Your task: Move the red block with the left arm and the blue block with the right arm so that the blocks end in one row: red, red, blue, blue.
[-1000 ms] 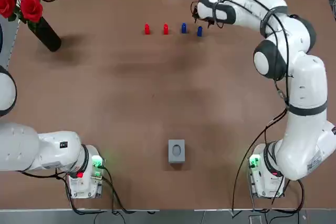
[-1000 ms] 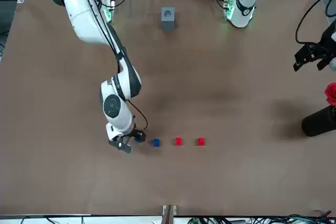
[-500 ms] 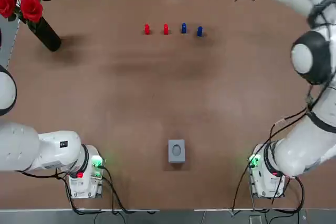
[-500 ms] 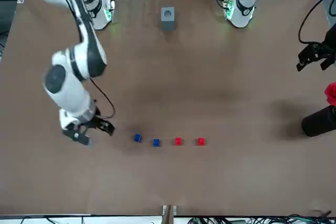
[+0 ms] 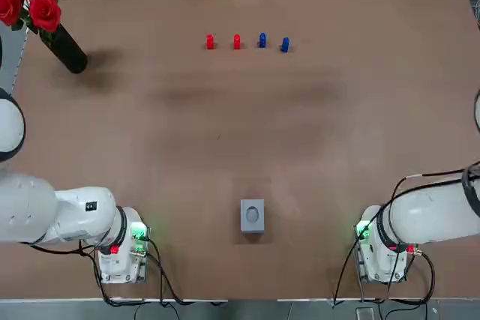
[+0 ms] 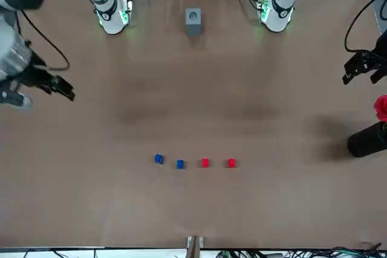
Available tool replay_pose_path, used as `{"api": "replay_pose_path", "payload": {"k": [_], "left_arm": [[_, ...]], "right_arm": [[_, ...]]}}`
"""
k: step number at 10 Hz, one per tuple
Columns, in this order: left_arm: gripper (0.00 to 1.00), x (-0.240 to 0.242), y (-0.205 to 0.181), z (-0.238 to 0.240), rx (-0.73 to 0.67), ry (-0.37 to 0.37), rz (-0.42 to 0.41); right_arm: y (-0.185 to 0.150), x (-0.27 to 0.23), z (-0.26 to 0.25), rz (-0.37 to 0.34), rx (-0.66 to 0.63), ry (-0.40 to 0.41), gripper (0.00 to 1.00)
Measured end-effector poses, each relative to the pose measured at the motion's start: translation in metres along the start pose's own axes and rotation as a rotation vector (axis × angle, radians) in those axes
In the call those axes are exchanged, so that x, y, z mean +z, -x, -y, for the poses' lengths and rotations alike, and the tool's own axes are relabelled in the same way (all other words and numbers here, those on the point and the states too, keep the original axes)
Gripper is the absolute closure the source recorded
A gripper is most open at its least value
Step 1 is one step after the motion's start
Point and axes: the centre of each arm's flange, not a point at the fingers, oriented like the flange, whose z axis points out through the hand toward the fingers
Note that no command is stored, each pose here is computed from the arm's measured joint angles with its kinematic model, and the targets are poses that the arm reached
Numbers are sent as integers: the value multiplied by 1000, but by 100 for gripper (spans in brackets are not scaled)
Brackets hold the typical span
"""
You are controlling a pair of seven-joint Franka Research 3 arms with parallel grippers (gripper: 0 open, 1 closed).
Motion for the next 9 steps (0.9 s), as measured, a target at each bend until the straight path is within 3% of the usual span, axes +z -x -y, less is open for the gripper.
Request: {"api": "replay_pose_path", "payload": {"k": [4, 9], "left_arm": [[1, -1, -16, 0, 1, 5, 30], [1, -2, -11, -2, -45, 4, 66]], "right_arm": [[29, -48, -83, 4, -138, 45, 0], [34, -44, -88, 32, -194, 69, 0]]}}
